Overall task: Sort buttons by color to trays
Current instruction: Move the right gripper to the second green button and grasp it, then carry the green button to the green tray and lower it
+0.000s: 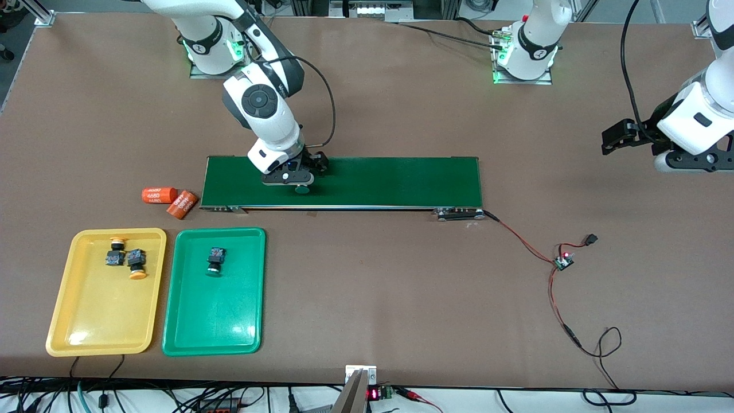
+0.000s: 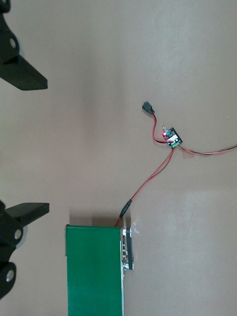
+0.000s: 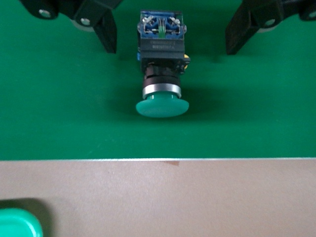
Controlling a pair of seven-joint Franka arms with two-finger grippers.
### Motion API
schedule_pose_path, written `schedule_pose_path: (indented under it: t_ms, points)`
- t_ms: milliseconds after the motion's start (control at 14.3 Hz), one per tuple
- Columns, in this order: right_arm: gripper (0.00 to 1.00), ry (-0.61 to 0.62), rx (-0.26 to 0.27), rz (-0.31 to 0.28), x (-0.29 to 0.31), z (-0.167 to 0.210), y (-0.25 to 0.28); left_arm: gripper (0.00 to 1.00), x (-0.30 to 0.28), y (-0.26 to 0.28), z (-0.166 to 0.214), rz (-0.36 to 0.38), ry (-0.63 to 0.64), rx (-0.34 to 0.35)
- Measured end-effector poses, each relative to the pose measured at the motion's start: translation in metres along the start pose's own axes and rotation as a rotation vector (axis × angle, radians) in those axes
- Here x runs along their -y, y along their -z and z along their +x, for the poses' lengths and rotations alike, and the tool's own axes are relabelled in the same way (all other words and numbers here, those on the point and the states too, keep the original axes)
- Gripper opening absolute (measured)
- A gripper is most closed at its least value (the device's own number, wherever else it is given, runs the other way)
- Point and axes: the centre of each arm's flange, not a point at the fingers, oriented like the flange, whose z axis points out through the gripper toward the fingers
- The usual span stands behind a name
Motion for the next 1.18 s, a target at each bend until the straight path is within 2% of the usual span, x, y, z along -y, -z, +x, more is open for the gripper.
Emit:
schedule_pose_path:
  t_ms: [348,488,627,906,1045,1185]
  points:
    - [0.42,0.008,0.007,-0.006,-0.004,0.001,-0.005,1.0,0.0,0.0,0.0,0.0,-0.001,0.0]
    - [0.41,0.016,0.003,-0.009,-0.01,0.005,-0.005,1.0,0.0,0.0,0.0,0.0,-0.001,0.0]
    - [0.41,0.022,-0.025,-0.008,-0.023,0.019,0.003,1.0,0.0,0.0,0.0,0.0,-0.001,0.0]
    - [0.41,0.007,-0.162,0.0,-0.075,0.1,0.065,1.0,-0.001,0.0,0.0,0.0,-0.001,0.0]
    - [0.41,-0.013,-0.197,-0.015,-0.106,0.139,0.086,1.0,-0.001,0.0,0.0,0.0,-0.001,0.001]
    - [0.41,-0.016,-0.204,-0.033,-0.133,0.17,0.076,1.0,-0.001,0.0,0.0,0.0,-0.001,0.001]
